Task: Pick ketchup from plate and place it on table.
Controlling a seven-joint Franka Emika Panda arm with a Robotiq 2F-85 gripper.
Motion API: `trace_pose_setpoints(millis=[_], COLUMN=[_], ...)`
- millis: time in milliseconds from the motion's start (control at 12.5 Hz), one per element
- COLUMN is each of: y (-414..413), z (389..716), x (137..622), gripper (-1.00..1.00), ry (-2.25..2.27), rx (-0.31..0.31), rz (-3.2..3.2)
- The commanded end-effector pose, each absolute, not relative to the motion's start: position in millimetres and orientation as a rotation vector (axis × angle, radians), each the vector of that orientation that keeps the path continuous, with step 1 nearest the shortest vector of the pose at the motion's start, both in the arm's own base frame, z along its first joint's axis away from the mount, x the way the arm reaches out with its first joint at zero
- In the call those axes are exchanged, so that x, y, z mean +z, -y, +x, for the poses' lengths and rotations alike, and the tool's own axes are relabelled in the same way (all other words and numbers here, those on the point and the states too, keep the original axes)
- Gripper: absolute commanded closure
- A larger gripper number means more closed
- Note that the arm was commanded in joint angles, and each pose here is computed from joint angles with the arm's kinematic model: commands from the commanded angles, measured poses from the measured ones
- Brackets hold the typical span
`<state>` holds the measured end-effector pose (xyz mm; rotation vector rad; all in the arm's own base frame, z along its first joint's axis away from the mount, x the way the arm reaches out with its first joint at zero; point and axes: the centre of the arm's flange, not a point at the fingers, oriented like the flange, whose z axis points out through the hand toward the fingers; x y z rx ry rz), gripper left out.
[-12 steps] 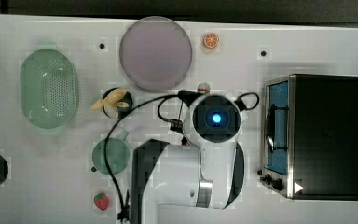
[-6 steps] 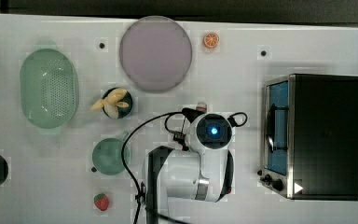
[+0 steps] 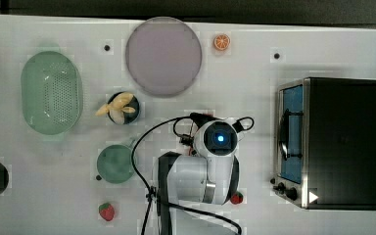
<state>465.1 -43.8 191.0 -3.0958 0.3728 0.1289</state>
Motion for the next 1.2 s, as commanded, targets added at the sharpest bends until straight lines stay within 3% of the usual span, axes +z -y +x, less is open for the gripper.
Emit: trace_pose_setpoints(millis=[80, 400, 480, 800, 880, 1200], y=[40.5, 34.3, 32.1, 26.5, 24.6, 20.6], z=[487.3, 498.1, 496.8, 479.0, 477.5, 461.4], x=[250.4, 366.4, 397.5, 502.8, 527.3, 564.1], gripper=[-1.00, -1.00, -1.00, -1.00, -1.00, -1.00], ry=[-0.589, -0.886, -0.972, -1.279, -1.291, -1.306], rx=[-0.036, -0.203, -0.214, -0.114, -0.117, 0.071], rz=[-3.061, -2.972, -2.943, -2.851, -2.847, -2.895])
